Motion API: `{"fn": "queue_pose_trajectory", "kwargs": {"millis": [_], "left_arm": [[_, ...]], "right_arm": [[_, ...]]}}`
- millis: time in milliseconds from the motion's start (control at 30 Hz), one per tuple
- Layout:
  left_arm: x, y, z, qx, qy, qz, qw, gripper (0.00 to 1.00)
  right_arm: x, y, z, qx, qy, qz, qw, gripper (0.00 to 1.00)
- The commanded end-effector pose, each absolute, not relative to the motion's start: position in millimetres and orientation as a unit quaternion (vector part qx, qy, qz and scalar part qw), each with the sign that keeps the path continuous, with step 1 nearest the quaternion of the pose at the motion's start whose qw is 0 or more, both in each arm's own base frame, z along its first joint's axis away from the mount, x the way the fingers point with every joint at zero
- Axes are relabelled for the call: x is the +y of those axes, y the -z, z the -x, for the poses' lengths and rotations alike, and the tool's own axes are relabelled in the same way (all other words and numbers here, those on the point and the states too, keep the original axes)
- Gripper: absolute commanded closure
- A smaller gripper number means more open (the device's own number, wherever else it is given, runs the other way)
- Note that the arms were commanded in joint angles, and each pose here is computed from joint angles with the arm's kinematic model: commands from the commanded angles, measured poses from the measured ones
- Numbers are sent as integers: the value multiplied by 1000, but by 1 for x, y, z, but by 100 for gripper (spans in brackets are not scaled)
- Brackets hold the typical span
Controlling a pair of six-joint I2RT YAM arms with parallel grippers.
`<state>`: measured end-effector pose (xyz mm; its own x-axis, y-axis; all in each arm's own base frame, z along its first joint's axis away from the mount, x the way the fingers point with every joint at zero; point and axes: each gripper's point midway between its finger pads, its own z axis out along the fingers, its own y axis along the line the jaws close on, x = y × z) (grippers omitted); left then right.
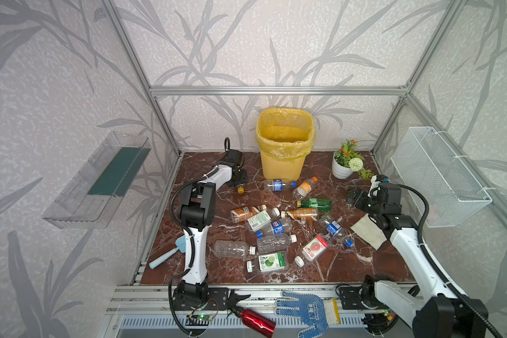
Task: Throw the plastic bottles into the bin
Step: 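Lift the red-labelled bottle with the left gripper and drop it into the bin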
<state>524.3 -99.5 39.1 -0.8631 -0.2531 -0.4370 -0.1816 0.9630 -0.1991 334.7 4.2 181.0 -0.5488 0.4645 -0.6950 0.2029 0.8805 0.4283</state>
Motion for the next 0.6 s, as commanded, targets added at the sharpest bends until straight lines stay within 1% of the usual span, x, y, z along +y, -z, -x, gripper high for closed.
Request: {"fn": "queue_pose_trajectory", "kwargs": {"millis": [0,100,200,267,367,433,467,500,567], "left_arm": [[-99,-69,-523,952,107,123,260,57],[-85,-139,-534,926,124,131,331,58],[-66,-248,-537,871,131,123,457,58],[-56,-333,-527,812,137,111,556,57],[-50,-430,-503,732,145,91,659,55],[-56,-465,-493,701,167,77,689,55],[-62,-475,-492,693,180,71,695,55],[-71,-479,-494,690,193,63,695,55],[-98,-468,-510,704,213,45,676,55]], "right_arm": [[5,-182,-339,863,-160,-195,439,6],[5,-182,-341,864,-158,-190,439,6],[2,-182,-341,866,-151,-188,437,6],[0,-181,-341,867,-146,-190,438,6],[-2,-179,-340,863,-145,-198,441,6],[-2,-178,-339,860,-149,-205,443,6],[-2,-177,-340,858,-153,-208,444,6],[-1,-177,-340,857,-157,-210,444,7],[1,-177,-341,853,-167,-212,446,6]]}}
